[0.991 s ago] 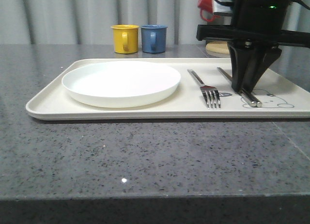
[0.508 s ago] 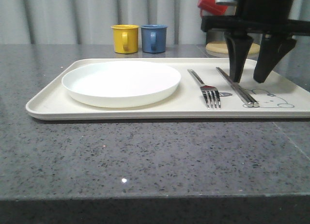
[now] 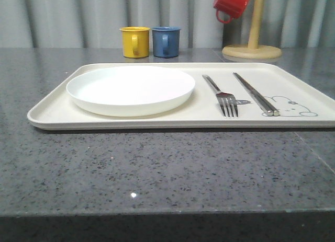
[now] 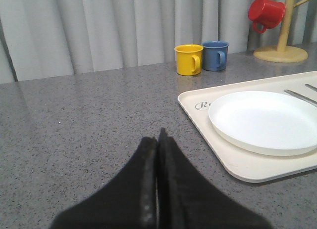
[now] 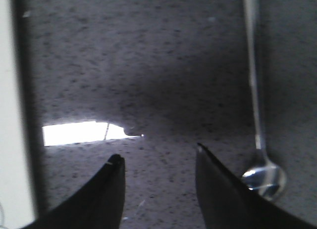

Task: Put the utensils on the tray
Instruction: 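Move the right gripper to the steel spoon and grasp it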

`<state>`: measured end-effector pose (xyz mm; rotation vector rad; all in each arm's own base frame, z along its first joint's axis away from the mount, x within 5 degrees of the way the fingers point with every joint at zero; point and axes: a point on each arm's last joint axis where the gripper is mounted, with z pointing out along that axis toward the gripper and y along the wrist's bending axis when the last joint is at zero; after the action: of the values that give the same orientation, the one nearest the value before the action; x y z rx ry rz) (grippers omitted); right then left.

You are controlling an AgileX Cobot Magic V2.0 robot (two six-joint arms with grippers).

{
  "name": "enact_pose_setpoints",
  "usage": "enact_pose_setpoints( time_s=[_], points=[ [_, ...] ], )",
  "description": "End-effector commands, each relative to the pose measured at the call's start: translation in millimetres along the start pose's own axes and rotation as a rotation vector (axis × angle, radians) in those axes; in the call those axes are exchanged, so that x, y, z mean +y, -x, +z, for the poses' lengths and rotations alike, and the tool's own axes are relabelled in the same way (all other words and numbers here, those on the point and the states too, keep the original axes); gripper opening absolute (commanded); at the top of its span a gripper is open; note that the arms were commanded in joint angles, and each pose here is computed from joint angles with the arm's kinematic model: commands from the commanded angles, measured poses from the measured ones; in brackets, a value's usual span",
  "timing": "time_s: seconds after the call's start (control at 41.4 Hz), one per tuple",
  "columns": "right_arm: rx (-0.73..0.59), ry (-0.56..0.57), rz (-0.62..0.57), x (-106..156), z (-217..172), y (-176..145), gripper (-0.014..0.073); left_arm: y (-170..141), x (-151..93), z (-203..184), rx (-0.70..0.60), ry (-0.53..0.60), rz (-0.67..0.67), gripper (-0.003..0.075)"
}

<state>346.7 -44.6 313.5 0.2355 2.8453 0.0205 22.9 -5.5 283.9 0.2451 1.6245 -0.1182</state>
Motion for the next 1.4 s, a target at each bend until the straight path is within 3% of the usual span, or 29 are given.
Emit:
enact_pose_setpoints(
  time_s=[0.0,0.339,0.798,0.919,1.161,1.378],
  points=[
    [-0.077,-0.022,0.01,-19,-22,2,0.0369,16,1,-3,-0.106,0.006,-0.019,-0.0019],
    [-0.028,-0.089,0.022,-47,11,12,0.0369,16,1,-3,-0.106,0.006,-0.019,-0.0019],
    [-0.007,-0.101,0.014,-50,36,19,0.0357,16,1,-3,-0.106,0.006,-0.019,-0.0019],
    [-0.004,-0.101,0.014,-50,37,19,0.0267,16,1,-3,-0.106,0.006,-0.019,-0.0019],
    [0.009,-0.1,0.015,-50,37,18,0.0006,16,1,-3,-0.106,0.006,-0.019,-0.0019],
    [-0.006,-0.101,0.018,-49,27,16,-0.004,16,1,-3,-0.106,0.006,-0.019,-0.0019]
  ],
)
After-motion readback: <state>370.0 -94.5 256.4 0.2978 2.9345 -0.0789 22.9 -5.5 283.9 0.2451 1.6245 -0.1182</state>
